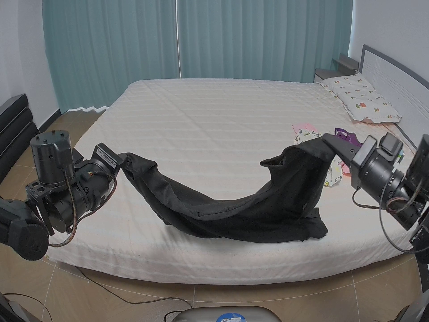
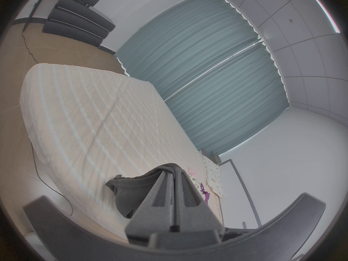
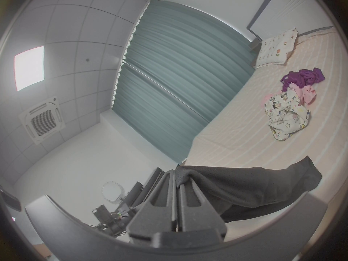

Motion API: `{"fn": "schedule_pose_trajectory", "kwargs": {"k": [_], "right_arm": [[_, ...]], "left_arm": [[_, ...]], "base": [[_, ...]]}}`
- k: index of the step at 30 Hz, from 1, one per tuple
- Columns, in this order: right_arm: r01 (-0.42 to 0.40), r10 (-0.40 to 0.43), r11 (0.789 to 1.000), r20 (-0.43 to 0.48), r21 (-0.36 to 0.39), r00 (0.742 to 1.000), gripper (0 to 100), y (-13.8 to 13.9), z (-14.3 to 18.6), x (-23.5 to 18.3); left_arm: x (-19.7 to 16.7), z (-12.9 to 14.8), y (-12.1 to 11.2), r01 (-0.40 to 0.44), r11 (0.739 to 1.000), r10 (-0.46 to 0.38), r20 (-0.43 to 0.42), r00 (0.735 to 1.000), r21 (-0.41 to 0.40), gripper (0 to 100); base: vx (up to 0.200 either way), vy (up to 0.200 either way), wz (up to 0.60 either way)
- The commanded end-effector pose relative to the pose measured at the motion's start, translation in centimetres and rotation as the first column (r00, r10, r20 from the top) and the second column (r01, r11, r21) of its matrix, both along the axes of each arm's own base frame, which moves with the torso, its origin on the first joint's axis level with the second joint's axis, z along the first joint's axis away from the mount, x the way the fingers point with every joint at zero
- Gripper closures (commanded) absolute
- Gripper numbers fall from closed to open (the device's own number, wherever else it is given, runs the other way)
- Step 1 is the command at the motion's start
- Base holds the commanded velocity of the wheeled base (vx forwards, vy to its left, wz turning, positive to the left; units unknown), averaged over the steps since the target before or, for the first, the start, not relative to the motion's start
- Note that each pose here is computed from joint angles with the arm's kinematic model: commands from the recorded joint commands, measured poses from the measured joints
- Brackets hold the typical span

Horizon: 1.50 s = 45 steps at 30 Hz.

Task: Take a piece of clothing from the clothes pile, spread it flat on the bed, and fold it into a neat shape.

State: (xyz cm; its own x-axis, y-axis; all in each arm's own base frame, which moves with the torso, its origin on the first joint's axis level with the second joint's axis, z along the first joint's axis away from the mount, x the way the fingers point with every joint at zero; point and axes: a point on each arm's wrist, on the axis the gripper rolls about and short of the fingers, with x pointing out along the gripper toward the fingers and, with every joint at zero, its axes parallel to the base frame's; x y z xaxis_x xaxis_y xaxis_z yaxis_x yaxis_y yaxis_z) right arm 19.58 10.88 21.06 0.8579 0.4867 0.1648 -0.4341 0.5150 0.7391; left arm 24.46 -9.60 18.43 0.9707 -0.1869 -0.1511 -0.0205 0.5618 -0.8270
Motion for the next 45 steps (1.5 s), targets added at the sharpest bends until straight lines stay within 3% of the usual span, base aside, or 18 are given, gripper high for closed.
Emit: {"fn": "schedule_pose_trajectory", "kwargs": {"k": [1, 7, 11, 15, 20, 26, 30, 38, 45], "right_arm": [[-0.059, 0.037, 0.992, 0.194, 0.109, 0.98, 100, -2.5, 6.6, -6.2], [-0.06, -0.004, 0.98, 0.322, 0.19, 0.947, 100, -4.3, 13.4, -8.6], [-0.023, -0.045, 0.976, 0.305, 0.214, 0.951, 100, -4.0, 14.5, -6.1], [0.01, -0.05, 0.986, 0.234, 0.169, 0.971, 100, -3.4, 13.5, -0.7], [0.053, -0.063, 0.994, 0.094, 0.097, 0.994, 100, -2.0, 9.2, 6.2], [0.063, -0.072, 0.995, 0.111, 0.078, 0.991, 100, -0.7, 6.6, 11.8], [0.075, -0.079, 0.996, 0.121, 0.039, 0.989, 100, -0.1, 5.7, 13.7], [0.076, -0.08, 0.997, 0.152, 0.035, 0.985, 100, 0.0, 6.6, 14.1], [0.069, -0.069, 0.998, 0.13, 0.007, 0.989, 100, 0.8, 5.2, 15.6]], "left_arm": [[-2.5, 4.1, 0.6, 0.032, 0.998, -0.024, 0.135, 0.99, -0.056, 100], [-4.0, 9.3, 1.2, 0.063, 0.995, -0.047, 0.186, 0.981, -0.083, 100], [-3.4, 10.5, 1.4, 0.046, 0.995, -0.029, 0.182, 0.983, -0.091, 100], [-0.7, 8.9, 0.9, 0.017, 0.998, -0.009, 0.114, 0.993, -0.064, 100], [2.4, 5.3, 0.4, -0.01, 1.0, 0.01, -0.01, 1.0, -0.021, 100], [4.8, 2.6, 0.1, -0.019, 1.0, 0.019, -0.096, 0.995, 0.0, 100], [5.7, 1.3, -0.1, -0.017, 1.0, 0.018, -0.134, 0.991, 0.008, 100], [6.2, 0.8, -0.3, 0.005, 1.0, -0.009, -0.156, 0.988, -0.025, 100], [7.9, 0.2, -0.5, -0.006, 1.0, 0.002, -0.171, 0.985, -0.023, 100]], "base": [[0.0, 0.0, 0.0], [0.0, 0.0, 0.0], [0.0, 0.0, 0.0], [0.0, 0.0, 0.0], [0.0, 0.0, 0.0], [0.0, 0.0, 0.0], [0.0, 0.0, 0.0], [0.0, 0.0, 0.0], [0.2, 0.0, 0.0]]}}
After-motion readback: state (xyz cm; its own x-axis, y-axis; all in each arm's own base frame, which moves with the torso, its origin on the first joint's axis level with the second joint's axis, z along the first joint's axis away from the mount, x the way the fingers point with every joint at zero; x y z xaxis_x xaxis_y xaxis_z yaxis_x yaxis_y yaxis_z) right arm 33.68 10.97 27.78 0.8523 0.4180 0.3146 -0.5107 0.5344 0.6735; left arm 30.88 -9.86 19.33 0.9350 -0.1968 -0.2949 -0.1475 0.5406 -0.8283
